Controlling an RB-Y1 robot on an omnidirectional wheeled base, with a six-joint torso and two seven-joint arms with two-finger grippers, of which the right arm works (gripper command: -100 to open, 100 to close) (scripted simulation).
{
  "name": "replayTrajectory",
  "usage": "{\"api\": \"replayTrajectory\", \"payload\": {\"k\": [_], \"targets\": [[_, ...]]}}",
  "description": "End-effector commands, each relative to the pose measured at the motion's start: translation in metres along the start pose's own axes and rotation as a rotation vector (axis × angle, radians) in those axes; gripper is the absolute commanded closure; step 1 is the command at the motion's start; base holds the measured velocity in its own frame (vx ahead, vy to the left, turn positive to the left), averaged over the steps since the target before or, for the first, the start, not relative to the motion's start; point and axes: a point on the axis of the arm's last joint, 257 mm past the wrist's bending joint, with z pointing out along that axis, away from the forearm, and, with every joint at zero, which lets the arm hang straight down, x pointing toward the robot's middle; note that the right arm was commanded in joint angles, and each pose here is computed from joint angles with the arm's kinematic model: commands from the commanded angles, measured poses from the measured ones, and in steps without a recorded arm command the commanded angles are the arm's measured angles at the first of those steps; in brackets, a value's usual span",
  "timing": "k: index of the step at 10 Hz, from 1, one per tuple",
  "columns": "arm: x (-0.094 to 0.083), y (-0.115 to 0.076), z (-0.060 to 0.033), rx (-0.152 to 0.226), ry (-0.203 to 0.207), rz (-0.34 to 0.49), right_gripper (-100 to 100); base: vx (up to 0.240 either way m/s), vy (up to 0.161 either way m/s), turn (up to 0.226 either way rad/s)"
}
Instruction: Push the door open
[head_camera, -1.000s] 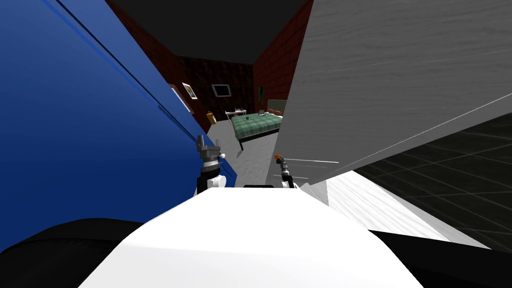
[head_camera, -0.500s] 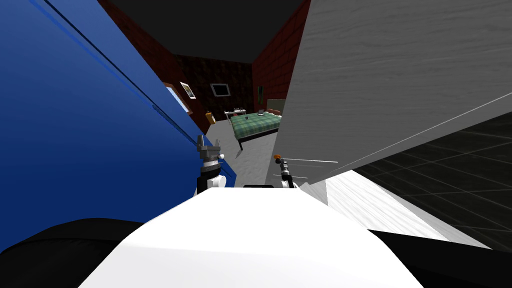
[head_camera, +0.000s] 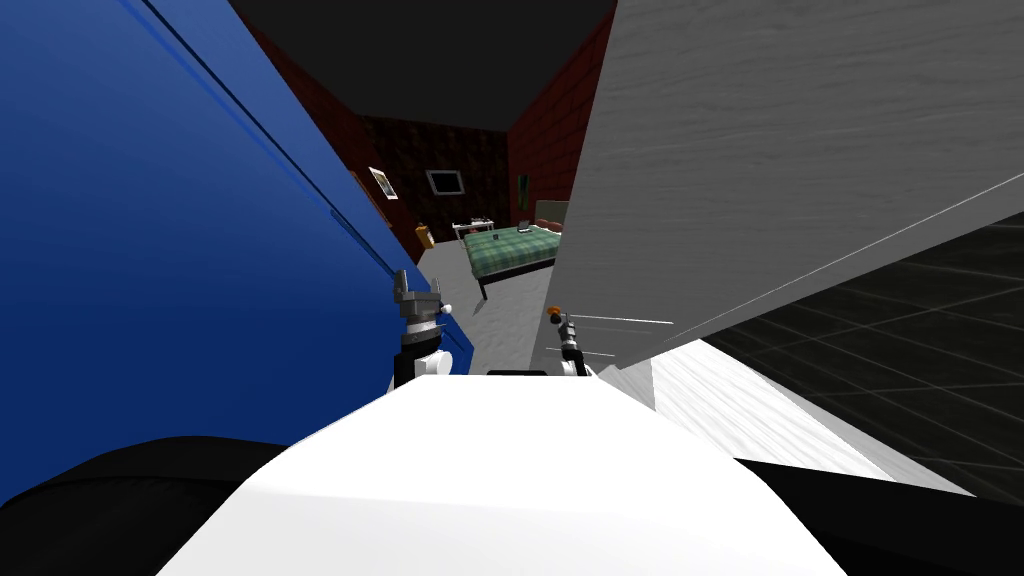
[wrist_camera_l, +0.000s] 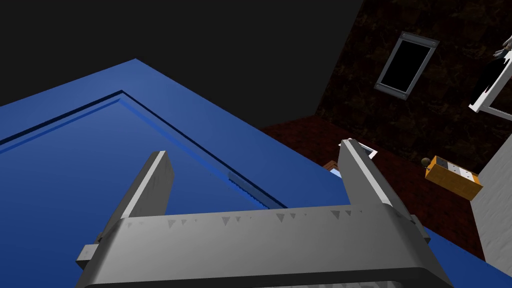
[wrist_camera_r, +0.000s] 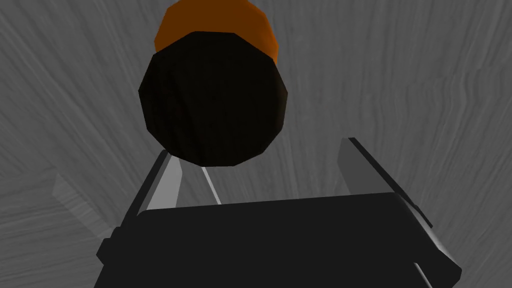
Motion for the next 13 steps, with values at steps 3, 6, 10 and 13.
{"api": "replayTrajectory", "payload": {"k": [3, 6, 10, 13], "targets": [[0.0028, 0.0004, 0.0011, -0.005, -0.011, 0.134, -100, -0.042, -0.014, 0.036], [0.0053, 0.0005, 0.002, -0.01, -0.02, 0.243, -100, -0.054, -0.013, 0.038], [0.0081, 0.0002, 0.0027, -0.016, -0.03, 0.364, -100, -0.051, -0.011, 0.039], [0.0113, -0.0004, 0.0034, -0.022, -0.041, 0.481, -100, -0.051, -0.01, 0.033]]}}
